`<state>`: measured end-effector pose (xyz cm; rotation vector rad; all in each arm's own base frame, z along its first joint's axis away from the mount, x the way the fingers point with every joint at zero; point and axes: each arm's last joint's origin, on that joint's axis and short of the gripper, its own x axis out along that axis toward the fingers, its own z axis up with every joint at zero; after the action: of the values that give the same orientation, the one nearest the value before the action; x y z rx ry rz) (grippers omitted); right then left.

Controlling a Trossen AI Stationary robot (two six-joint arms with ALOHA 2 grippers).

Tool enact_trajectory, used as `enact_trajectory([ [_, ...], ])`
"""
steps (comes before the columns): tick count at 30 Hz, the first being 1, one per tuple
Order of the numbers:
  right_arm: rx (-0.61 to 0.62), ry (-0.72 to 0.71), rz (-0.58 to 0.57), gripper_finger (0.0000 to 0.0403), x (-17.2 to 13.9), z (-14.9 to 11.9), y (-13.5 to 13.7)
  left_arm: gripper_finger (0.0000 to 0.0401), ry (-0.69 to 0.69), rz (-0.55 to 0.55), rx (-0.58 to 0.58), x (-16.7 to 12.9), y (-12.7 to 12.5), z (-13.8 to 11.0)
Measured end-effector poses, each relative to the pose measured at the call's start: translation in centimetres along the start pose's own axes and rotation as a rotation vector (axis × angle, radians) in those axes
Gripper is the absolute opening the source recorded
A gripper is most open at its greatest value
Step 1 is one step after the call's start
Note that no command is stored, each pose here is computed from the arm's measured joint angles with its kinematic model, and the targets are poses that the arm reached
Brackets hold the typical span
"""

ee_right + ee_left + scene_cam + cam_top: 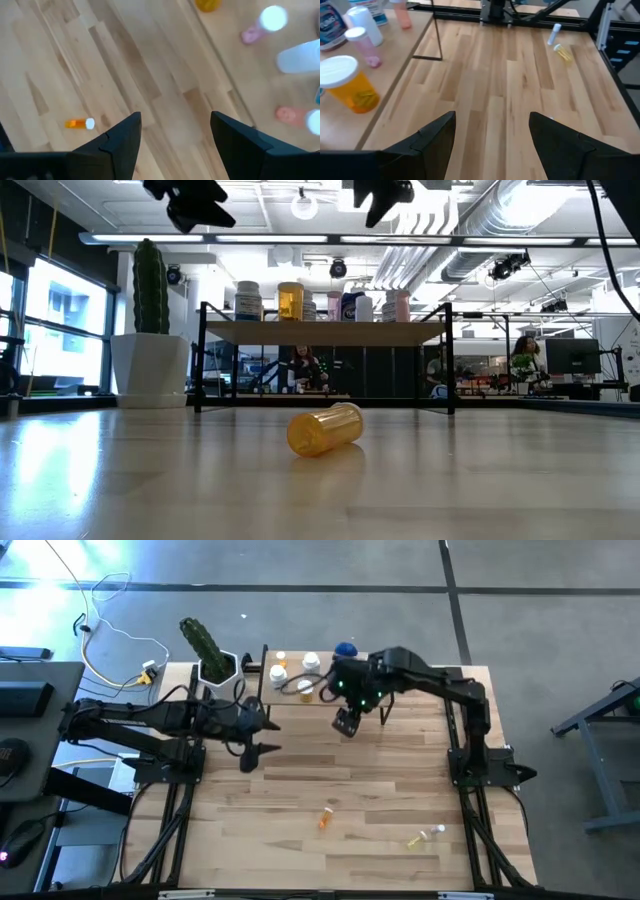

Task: Pick and place medicine bottles onto shelf by color
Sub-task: Put the white pill bottle on the shelf

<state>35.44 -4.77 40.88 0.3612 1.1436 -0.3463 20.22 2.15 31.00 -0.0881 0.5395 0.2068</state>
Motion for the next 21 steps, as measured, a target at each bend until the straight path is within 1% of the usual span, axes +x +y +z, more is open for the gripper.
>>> enact_trajectory([
  [5, 0.007, -0.018, -0.033, 0.0229, -0.1, -1.0, 2.6, 0.0241, -0.003, -0.018, 0.010, 0.0, -0.5, 0.0],
  [9, 0.021, -0.009, -0.051, 0.0229, 0.4, -1.8, 4.2, 0.0241, 0.006, -0.004, 0.024, 0.2, -0.9, -0.5],
  [16, 0.044, 0.166, -0.121, 0.0229, 4.6, -4.6, 6.3, 0.0241, 0.030, -0.010, 0.044, 0.4, -1.4, -1.2],
  [21, 0.087, 0.312, -0.122, 0.0229, 7.2, -7.0, 7.6, 0.0241, 0.028, -0.012, 0.058, 0.4, -1.5, -1.2],
])
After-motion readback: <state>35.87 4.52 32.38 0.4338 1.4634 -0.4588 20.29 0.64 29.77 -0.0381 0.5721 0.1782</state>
